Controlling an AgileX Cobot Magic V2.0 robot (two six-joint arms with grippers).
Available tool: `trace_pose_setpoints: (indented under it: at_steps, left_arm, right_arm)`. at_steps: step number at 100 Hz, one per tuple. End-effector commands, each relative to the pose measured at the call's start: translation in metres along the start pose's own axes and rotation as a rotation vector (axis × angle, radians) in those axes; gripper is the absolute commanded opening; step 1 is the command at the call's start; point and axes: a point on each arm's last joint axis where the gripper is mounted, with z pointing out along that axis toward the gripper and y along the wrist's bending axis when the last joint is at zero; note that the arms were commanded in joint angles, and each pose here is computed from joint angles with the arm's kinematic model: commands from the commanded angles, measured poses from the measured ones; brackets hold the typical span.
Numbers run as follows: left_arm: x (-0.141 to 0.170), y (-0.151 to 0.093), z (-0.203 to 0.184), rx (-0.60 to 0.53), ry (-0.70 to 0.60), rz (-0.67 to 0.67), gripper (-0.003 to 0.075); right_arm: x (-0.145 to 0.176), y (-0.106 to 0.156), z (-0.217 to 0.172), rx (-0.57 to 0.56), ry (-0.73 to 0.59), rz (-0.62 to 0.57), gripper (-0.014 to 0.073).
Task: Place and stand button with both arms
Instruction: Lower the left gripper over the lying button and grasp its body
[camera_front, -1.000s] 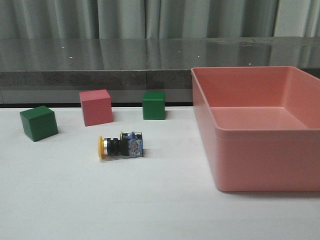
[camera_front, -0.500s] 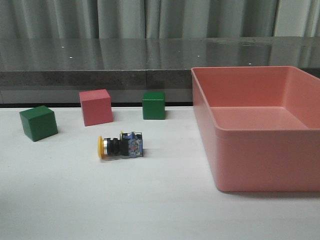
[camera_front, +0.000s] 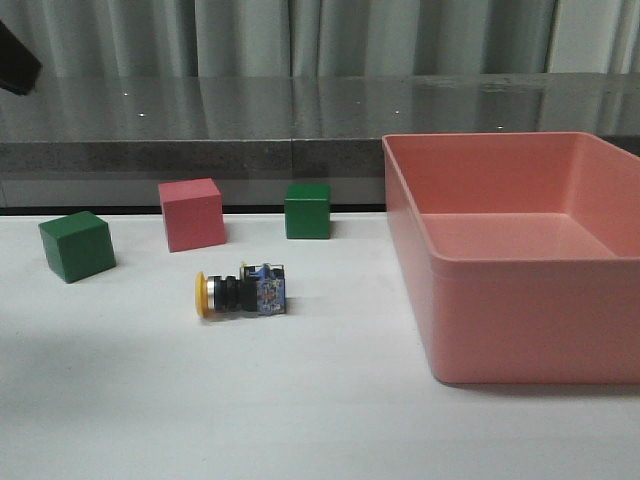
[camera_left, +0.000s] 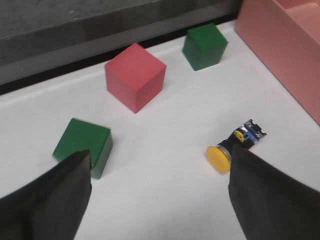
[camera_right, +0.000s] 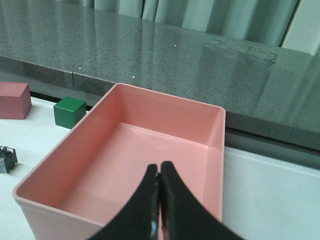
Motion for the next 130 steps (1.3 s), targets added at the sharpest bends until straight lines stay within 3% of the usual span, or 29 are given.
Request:
trace_pose_setpoints:
  at_steps: [1, 13, 25, 59, 84, 102, 130]
  left_arm:
    - [-0.015, -0.007, 0.009, 0.081, -0.098, 0.129, 0.0547]
    - [-0.007, -0.013, 0.037, 0.222, -0.116, 0.411, 0.0547]
    - [0.0, -0.013, 0.061, 0.288, -0.163, 0.545, 0.0548]
    - [0.019, 0.001, 0.109, 0.332, -0.217, 0.332, 0.0548]
    - [0.042, 0.002, 0.134, 0.438, -0.271, 0.469, 0.0548]
    - [0.054, 0.003, 0.15, 0.494, -0.351, 0.435, 0.0548]
    - [0.056, -0.005, 0.17, 0.549, -0.353, 0.442, 0.0548]
  right_arm:
    - [-0.014, -0.003, -0.002, 0.028, -0.089, 0.005, -0.0109]
    - [-0.014, -0.003, -0.002, 0.028, -0.087, 0.005, -0.0109]
    - [-0.014, -0.003, -0.002, 0.026, -0.083, 0.005, -0.0109]
    - [-0.014, -0.003, -0.002, 0.026, -0.081, 0.005, -0.0109]
    - [-0.014, -0.003, -0.002, 0.026, -0.081, 0.005, -0.0109]
    - [-0.013, -0.003, -0.002, 0.025, -0.08, 0.005, -0.0109]
    - [-0.013, -0.003, -0.002, 0.025, -0.078, 0.005, -0.0109]
